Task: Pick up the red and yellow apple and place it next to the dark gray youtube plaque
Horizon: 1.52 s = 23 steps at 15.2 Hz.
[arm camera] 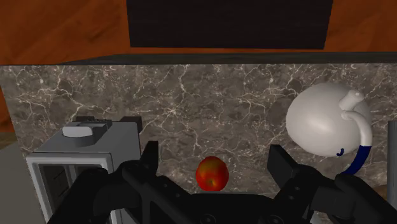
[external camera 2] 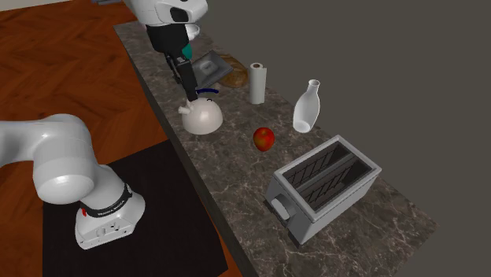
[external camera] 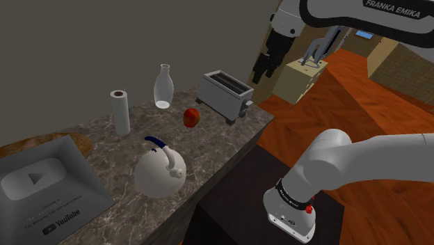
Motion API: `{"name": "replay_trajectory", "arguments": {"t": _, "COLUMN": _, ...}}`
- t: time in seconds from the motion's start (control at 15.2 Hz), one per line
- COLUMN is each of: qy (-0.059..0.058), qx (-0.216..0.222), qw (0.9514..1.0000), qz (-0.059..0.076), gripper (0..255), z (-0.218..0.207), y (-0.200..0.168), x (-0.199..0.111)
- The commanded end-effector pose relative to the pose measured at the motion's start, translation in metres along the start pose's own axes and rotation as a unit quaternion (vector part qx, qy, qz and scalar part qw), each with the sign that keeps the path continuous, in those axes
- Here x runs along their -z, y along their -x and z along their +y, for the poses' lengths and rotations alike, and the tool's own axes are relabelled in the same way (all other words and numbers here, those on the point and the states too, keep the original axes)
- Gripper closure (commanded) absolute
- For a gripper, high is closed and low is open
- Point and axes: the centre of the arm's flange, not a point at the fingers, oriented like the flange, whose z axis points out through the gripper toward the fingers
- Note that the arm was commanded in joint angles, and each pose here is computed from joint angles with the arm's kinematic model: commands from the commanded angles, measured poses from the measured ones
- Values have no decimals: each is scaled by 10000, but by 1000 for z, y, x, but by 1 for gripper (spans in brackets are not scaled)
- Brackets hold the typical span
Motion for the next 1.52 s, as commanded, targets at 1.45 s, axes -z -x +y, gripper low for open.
{"name": "replay_trajectory", "arguments": {"t": 1.45, "qy": -586, "qx": 748, "qw": 9945, "qz": -432, "gripper": 0, "z": -5, "y": -218, "x": -207}}
